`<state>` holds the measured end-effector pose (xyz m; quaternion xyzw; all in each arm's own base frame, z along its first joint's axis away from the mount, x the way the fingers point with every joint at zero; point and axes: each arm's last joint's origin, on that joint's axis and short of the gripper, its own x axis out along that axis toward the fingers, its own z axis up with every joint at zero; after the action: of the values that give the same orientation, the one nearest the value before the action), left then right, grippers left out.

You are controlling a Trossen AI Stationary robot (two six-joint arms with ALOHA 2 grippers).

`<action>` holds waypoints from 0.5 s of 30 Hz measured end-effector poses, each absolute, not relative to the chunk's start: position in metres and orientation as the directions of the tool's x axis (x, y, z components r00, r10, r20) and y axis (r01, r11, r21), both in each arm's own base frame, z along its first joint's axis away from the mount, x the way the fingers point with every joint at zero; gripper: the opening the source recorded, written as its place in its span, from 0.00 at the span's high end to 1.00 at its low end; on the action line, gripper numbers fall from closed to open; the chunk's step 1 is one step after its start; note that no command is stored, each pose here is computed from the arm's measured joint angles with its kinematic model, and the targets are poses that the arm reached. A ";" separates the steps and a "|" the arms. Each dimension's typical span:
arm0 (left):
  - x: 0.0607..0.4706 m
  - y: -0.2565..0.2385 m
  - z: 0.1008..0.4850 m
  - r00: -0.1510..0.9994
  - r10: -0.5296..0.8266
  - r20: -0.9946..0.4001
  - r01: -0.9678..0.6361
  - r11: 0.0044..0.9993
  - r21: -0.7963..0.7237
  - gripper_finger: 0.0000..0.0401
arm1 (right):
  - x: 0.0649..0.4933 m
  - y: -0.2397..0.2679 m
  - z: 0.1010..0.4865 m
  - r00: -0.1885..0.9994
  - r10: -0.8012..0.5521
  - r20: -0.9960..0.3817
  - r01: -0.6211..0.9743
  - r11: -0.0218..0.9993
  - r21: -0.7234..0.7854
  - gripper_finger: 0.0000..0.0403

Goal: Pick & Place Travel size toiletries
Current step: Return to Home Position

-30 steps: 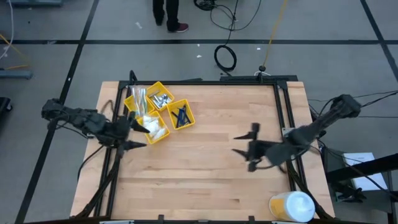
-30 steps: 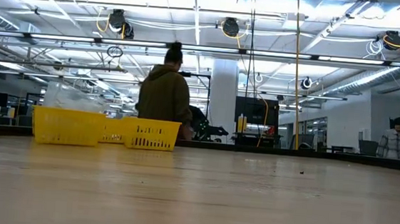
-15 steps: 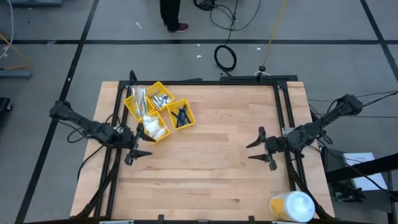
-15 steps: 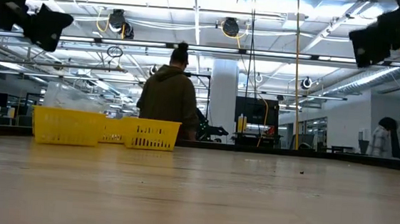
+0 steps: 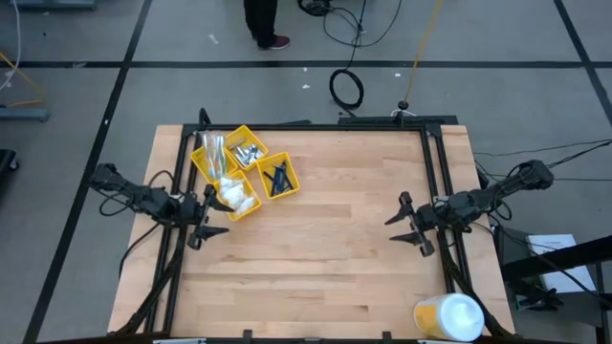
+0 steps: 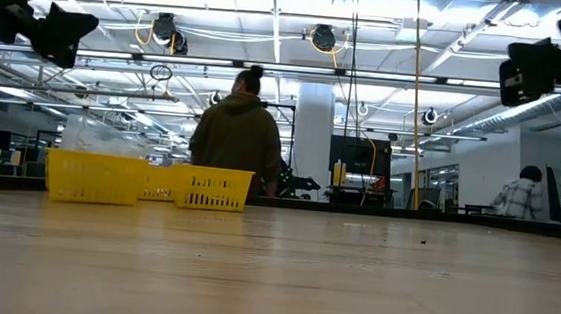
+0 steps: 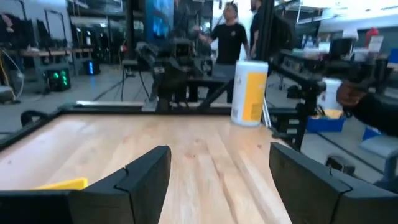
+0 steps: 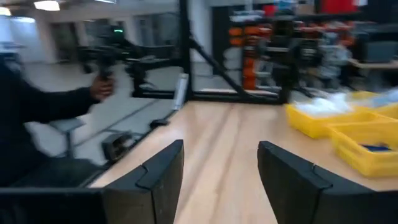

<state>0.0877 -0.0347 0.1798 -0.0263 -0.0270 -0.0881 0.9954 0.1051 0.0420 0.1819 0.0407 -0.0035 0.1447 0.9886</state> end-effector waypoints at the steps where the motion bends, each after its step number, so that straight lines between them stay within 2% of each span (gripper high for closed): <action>1: 0.088 -0.034 0.180 0.983 -0.169 0.064 0.173 0.984 -0.050 0.33 | 0.105 0.042 0.180 0.949 0.314 0.024 -0.315 0.947 0.068 0.52; 6: 0.088 -0.035 0.179 0.981 -0.184 0.064 0.187 0.982 -0.029 0.33 | 0.104 0.038 0.183 0.930 0.342 0.134 -0.354 0.932 0.083 0.52; 9: 0.088 -0.035 0.178 0.979 -0.197 0.060 0.197 0.980 0.004 0.33 | 0.106 0.034 0.177 0.950 0.307 0.066 -0.312 0.945 0.101 0.52; 15: 0.088 -0.035 0.178 0.979 -0.193 0.059 0.191 0.981 0.031 0.33 | 0.105 0.025 0.183 0.956 0.261 0.138 -0.265 0.964 0.015 0.52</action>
<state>0.0882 -0.0350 0.1784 0.0124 -0.0310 -0.0964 0.9948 0.1049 0.0247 0.1832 0.0166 -0.0675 0.1330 0.9887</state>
